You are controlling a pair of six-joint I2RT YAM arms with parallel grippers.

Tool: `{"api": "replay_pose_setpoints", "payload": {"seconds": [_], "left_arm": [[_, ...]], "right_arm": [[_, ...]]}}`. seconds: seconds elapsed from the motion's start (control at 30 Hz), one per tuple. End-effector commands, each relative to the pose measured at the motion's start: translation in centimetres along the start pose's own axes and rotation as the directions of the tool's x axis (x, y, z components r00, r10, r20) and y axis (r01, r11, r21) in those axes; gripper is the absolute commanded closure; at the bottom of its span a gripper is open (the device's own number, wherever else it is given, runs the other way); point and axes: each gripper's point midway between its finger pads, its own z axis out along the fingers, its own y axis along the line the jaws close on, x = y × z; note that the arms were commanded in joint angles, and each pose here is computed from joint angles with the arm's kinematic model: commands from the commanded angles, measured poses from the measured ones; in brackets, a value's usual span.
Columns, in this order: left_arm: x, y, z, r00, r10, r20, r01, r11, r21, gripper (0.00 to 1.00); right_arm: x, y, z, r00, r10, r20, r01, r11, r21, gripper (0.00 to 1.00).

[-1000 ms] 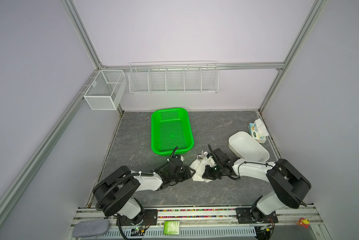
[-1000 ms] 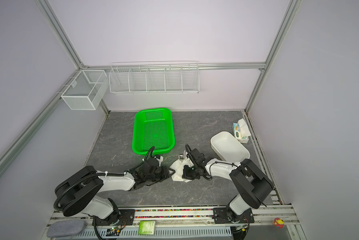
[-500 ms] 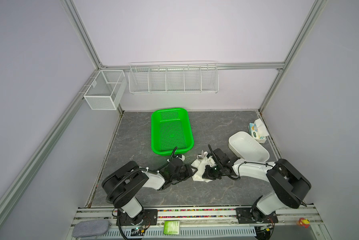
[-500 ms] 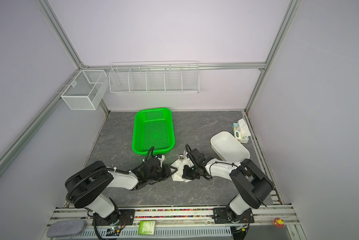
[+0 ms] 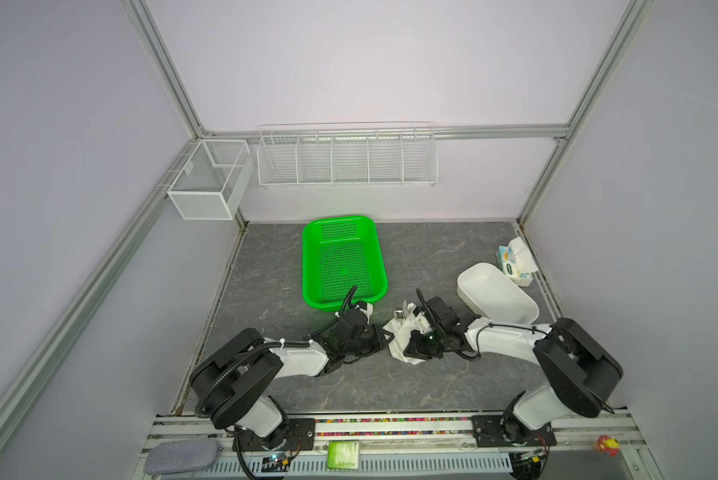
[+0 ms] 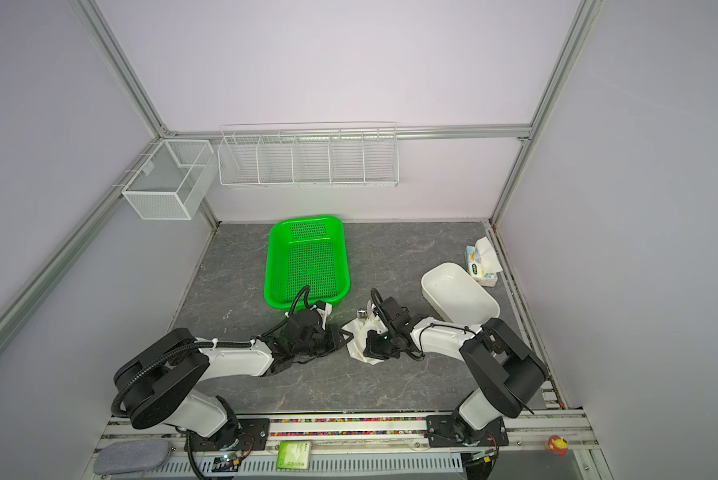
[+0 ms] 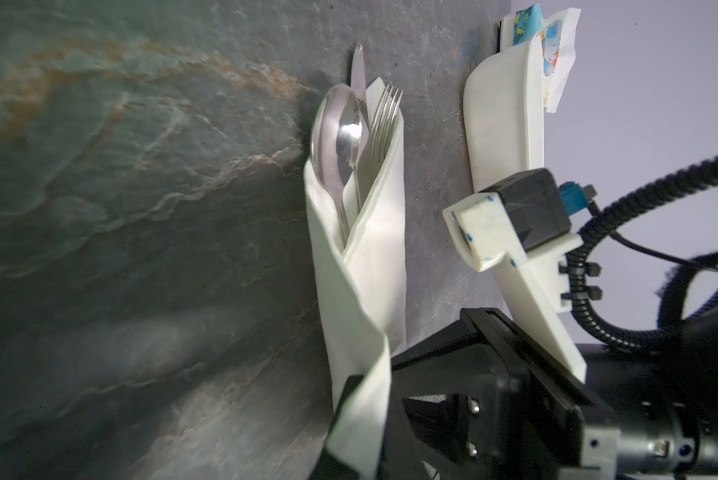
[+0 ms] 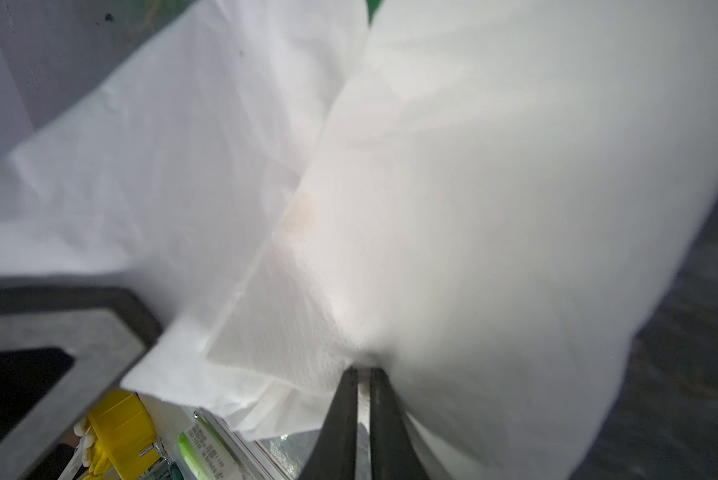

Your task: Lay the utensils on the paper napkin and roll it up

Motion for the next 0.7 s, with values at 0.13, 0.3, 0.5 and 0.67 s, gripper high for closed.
{"api": "replay_pose_setpoints", "payload": {"seconds": [0.13, 0.3, 0.5, 0.67], "left_arm": [[-0.4, -2.1, 0.2, 0.994, 0.103, -0.047, -0.103, 0.995, 0.006, 0.92], [-0.4, -3.0, 0.7, 0.988, 0.134, -0.076, -0.133, 0.991, 0.019, 0.92], [-0.5, -3.8, 1.4, 0.983, 0.16, -0.093, -0.157, 0.987, 0.043, 0.92], [-0.6, -4.0, 2.4, 0.984, 0.15, -0.093, -0.145, 0.988, 0.062, 0.93]], "right_arm": [[1.2, -2.0, -0.1, 0.999, 0.038, -0.017, -0.036, 0.996, 0.082, 0.87], [1.0, -1.6, -0.2, 0.999, 0.03, -0.014, -0.029, 0.997, 0.069, 0.87], [0.7, -0.8, -0.7, 1.0, 0.013, 0.003, -0.013, 0.999, 0.048, 0.87], [0.4, -0.2, -1.5, 1.0, -0.003, 0.023, 0.002, 0.999, 0.033, 0.86]]}}
